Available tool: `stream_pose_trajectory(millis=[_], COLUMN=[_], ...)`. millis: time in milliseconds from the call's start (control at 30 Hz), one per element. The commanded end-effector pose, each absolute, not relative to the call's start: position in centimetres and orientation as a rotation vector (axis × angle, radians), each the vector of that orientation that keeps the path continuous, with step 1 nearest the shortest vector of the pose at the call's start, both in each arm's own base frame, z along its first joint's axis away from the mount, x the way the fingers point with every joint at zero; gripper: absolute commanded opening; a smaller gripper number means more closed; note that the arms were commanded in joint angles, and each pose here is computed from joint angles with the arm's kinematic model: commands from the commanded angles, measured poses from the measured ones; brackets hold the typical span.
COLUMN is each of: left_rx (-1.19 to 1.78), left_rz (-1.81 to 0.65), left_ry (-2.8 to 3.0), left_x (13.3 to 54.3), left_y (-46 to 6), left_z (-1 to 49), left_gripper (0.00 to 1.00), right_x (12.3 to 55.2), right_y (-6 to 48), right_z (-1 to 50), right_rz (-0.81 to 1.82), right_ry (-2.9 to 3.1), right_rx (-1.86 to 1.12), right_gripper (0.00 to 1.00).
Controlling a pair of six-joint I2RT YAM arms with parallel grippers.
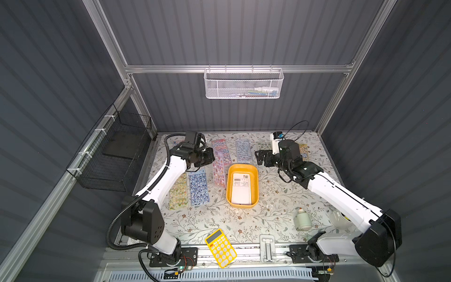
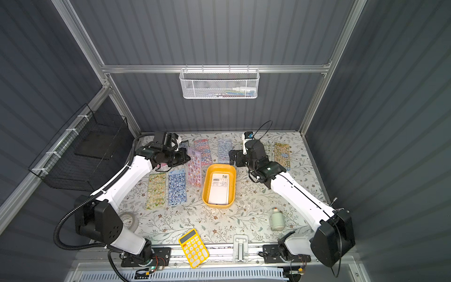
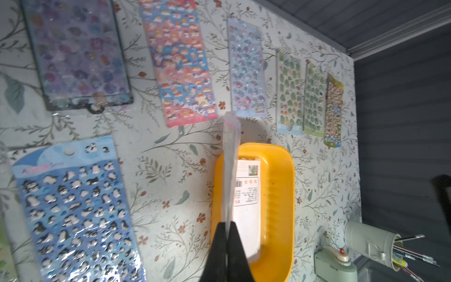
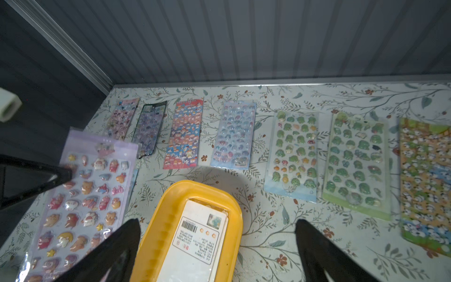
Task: Take the stickers out of the storage box
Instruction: Pick up the sticker from the storage box, then move the storage box to the center of the board.
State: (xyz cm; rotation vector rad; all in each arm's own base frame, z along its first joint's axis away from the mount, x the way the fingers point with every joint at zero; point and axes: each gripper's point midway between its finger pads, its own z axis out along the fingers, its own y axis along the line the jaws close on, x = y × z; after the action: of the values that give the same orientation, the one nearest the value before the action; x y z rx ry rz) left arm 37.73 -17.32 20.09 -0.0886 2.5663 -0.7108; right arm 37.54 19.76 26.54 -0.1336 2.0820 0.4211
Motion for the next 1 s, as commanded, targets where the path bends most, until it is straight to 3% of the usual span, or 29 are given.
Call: stream_pose_trajectory(millis=[0,300,567,967], left_rx=[-0.109,-0.102,-0.118,0.001], left_rz=[-0.633,-0.646,-0.691,-0.865], left_ry=[2.654,2.774,2.828,2.845], left_x=[36.4,35.3,34.6,33.1], left_y=[-15.4,-15.7,-16.9,-25.6], left_z=[18.1,14.0,10.3,9.1], left_gripper=[0.00,0.00,0.00,0.00], right_x=[38.4,38.3,37.9,37.9], right_y=[19.5,21.8,22.5,23.0], right_z=[27.0,24.1,21.4,19.7], right_rz=[0.409,0.511,0.557,0.589], right_ry=[2.078,2.200,2.309,2.370], right_rx=[-0.129,-0.208,-0.214,-0.219], right_gripper=[0.99,0.78,0.75,0.74])
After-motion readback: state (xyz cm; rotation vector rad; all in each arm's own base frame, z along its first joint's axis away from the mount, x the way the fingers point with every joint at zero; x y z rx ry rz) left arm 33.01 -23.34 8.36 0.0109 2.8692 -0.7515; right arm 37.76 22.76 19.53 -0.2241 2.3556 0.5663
